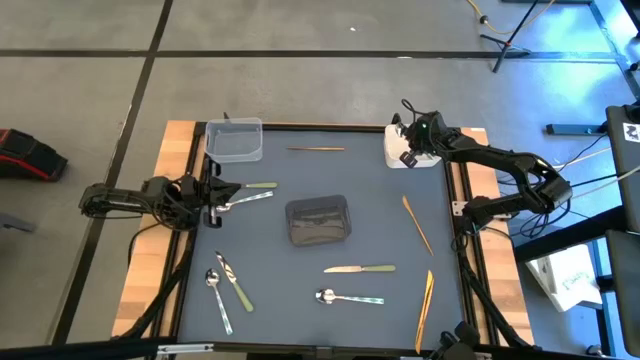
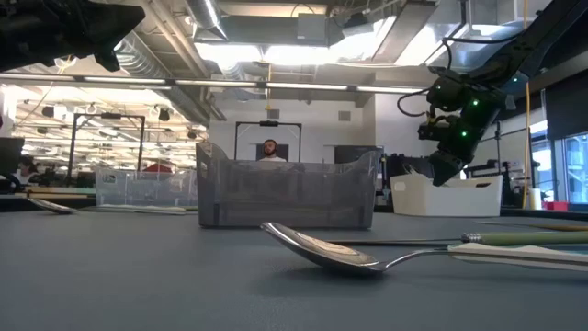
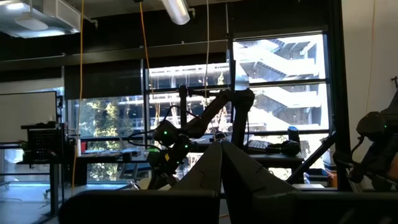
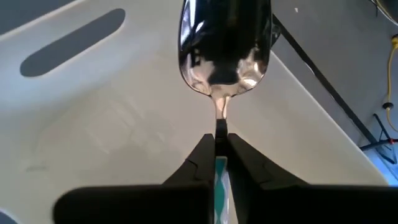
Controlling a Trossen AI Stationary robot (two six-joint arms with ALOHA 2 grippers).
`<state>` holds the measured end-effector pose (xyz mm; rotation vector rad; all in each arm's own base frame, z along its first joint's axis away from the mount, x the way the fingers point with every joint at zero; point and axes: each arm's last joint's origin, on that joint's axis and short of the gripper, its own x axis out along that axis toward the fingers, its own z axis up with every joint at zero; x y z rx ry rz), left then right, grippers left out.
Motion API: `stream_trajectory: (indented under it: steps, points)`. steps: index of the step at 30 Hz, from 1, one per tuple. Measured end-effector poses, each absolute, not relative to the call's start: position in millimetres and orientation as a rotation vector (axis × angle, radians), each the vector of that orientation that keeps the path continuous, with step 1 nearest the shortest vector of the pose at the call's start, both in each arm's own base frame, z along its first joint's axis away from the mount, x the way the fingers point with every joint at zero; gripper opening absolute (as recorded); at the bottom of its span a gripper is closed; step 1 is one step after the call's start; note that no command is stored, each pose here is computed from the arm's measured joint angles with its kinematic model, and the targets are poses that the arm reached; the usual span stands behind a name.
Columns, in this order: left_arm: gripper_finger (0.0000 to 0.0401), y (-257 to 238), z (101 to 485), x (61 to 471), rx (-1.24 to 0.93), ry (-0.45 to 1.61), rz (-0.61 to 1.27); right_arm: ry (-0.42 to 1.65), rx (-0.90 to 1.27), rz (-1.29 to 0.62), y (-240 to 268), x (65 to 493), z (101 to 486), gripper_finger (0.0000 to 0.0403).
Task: Sort silverware by color (type)
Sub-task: Put the white green spoon into the white bin
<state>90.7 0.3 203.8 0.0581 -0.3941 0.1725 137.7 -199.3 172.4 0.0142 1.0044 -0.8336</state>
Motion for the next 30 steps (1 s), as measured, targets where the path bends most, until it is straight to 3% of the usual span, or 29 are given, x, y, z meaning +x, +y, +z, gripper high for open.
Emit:
stream_trajectory:
  steps: [6, 11, 19, 25, 30]
  points:
    - [0.0002, 0, 204, 91, 0.057, -0.394, 0.173, 0.982, 0.000, -0.846, -197, 136, 181, 0.0101]
    - [0.0002, 0, 204, 91, 0.057, -0.394, 0.172, 0.968, 0.043, -0.837, -191, 139, 216, 0.0144]
    - [0.0002, 0, 204, 91, 0.048, -0.395, 0.168, 0.752, 0.159, -0.497, -136, 166, 272, 0.0154]
    - [0.0002, -3, 203, 93, 0.073, -0.385, 0.047, 0.739, 0.205, -0.206, -73, 192, 277, 0.0154]
    - [0.0002, -4, 200, 98, 0.065, -0.344, 0.051, 0.783, 0.164, -0.046, -13, 217, 268, 0.0154]
